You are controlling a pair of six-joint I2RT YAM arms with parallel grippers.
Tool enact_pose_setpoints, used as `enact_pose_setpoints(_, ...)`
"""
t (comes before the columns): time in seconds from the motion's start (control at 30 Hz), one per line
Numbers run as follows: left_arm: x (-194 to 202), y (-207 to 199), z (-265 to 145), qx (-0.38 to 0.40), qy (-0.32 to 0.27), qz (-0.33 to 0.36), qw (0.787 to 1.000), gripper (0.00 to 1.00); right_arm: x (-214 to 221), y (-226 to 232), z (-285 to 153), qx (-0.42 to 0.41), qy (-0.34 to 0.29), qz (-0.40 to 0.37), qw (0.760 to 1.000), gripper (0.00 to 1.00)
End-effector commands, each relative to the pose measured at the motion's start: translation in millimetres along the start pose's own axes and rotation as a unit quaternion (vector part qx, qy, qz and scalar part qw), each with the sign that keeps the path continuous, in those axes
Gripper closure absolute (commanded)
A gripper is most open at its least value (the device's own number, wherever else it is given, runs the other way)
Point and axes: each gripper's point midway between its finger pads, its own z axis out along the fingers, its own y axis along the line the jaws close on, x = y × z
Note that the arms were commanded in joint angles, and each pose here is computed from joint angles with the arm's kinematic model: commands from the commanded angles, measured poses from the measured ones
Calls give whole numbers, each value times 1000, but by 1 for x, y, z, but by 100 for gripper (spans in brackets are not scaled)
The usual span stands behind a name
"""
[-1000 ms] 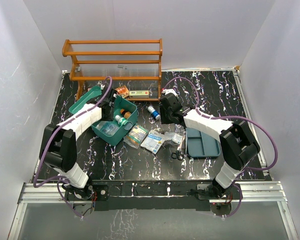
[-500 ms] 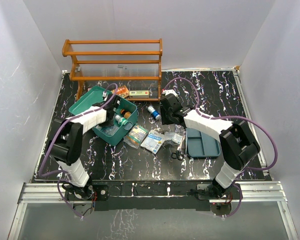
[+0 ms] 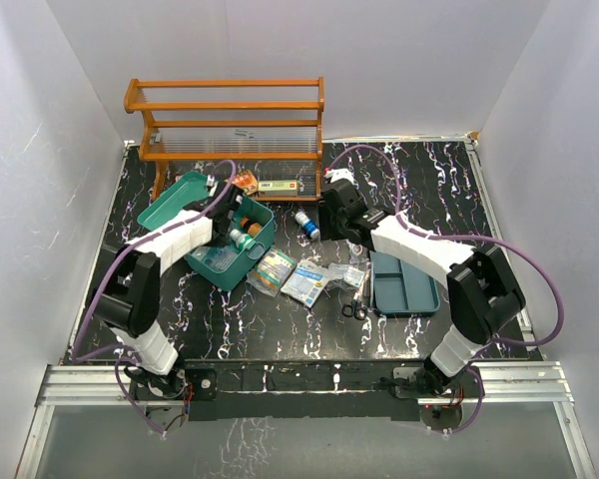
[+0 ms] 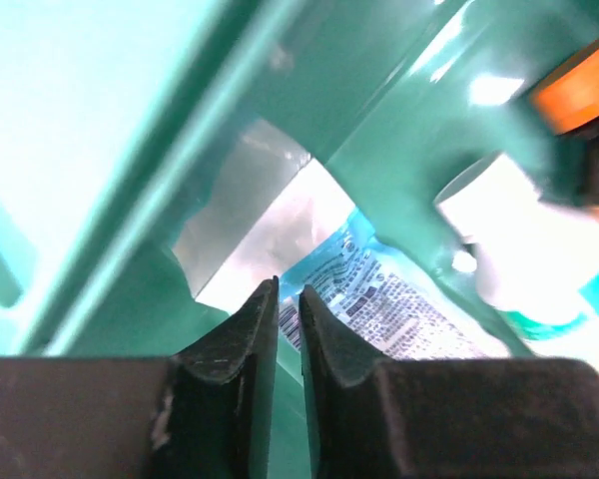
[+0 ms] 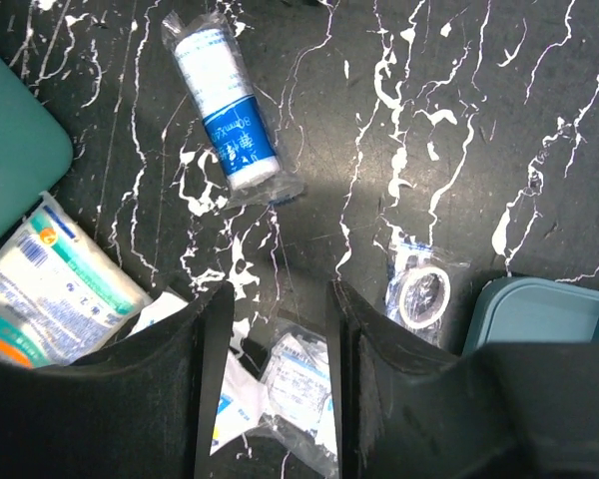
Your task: Organize the medicine kit
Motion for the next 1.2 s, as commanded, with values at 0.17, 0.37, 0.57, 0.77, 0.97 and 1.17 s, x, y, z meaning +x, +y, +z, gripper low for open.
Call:
enact_pose_setpoints(0.17, -84, 6, -106, 118, -138, -65, 981, 74, -20, 27, -34, -86, -22, 47, 995, 48)
enact_pose_setpoints(0.37, -108, -45, -187, 348, -211, -53, 912, 56, 7, 44, -27, -136, 35, 22, 990, 43)
enact_pose_setpoints(0.57, -126, -70, -246, 481, -255, -65, 836, 48, 38, 46, -9, -138, 98, -11, 985, 42)
enact_pose_setpoints(0.77, -132, -77, -278, 540, -282, -68, 790, 45, 54, 56, 12, -152, 153, -28, 976, 42)
enact_pose_setpoints(0.97, -134, -77, -277, 538, -285, -70, 790, 44, 56, 69, 22, -180, 165, -40, 969, 44)
enact_pose_setpoints(1.17, -136, -78, -275, 537, -286, -69, 791, 44, 87, 72, 21, -227, 216, -90, 945, 47)
